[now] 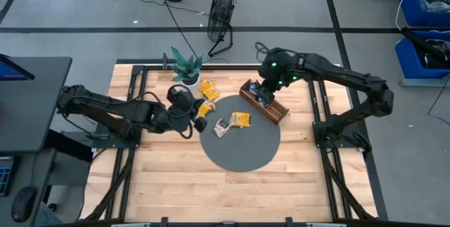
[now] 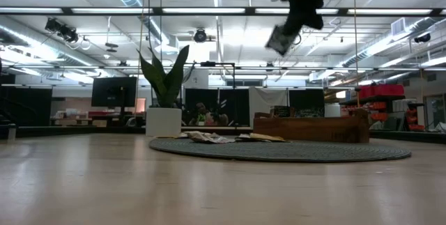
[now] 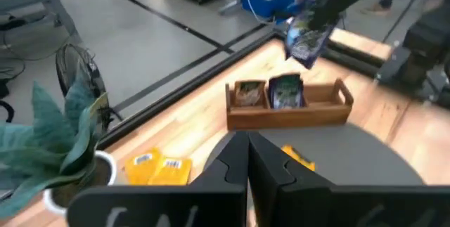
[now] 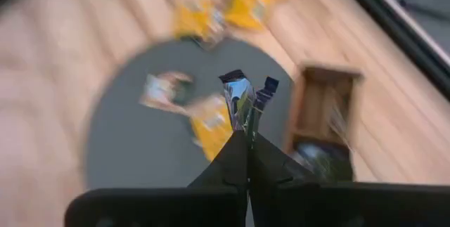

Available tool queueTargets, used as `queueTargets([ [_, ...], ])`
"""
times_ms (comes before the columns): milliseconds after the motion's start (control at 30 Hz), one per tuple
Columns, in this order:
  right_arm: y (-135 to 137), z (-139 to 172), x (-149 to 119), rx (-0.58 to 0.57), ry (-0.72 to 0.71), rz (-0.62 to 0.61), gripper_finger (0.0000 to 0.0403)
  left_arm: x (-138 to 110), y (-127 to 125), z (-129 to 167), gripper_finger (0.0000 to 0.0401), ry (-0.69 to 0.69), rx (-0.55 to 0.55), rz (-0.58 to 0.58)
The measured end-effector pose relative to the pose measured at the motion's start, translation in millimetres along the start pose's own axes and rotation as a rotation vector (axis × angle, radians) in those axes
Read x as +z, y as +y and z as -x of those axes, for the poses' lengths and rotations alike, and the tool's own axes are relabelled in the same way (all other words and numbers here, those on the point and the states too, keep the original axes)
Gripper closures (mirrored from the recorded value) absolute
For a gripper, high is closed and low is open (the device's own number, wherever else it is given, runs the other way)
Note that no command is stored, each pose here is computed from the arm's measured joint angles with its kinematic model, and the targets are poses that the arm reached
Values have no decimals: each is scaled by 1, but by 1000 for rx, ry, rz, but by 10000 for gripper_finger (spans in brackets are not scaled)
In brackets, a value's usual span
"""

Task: Pick & Place Tea
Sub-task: Put the black tea bag into the middle section of the wooden organizer

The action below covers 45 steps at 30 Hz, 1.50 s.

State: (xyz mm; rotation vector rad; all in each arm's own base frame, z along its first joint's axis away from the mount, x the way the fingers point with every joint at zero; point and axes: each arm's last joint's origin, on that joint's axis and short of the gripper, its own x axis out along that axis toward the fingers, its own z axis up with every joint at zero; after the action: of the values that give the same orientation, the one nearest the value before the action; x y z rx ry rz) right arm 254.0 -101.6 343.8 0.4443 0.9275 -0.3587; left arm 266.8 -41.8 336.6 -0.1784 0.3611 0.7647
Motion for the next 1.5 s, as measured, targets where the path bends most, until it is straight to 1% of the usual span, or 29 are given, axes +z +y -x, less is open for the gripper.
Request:
queueTargets([
  [67, -7, -15, -4, -56, 81, -17, 403, -4, 1, 3, 398, 21, 2, -14],
  [233, -22, -45, -7, -107, 204, -80, 403, -10, 0, 14, 395, 56, -17, -54],
  [367, -28, -63, -5, -127, 247, -119, 403, -13, -3, 18, 392, 64, -36, -75],
  [500, -31, -78, -5, -158, 289, -120, 403, -14, -3, 19, 391, 67, -40, -80],
  [733, -37, -86, -6, -259, 317, -91, 403, -15, -3, 19, 390, 92, -63, -88],
  [867, -39, -86, -7, -265, 325, -109, 403, -15, -3, 19, 390, 94, -63, -90],
  [967, -41, -86, -9, -238, 338, -104, 403, -15, -3, 18, 390, 94, -62, -89],
  [1167, -52, -99, -27, -232, 409, -124, 403, -15, -3, 18, 389, 91, -60, -85],
  [1333, -54, -109, -33, -219, 387, -128, 403, -12, -2, 15, 389, 83, -54, -65],
  [1500, -54, -112, -29, -195, 345, -135, 403, -10, 1, 11, 389, 82, -35, -55],
])
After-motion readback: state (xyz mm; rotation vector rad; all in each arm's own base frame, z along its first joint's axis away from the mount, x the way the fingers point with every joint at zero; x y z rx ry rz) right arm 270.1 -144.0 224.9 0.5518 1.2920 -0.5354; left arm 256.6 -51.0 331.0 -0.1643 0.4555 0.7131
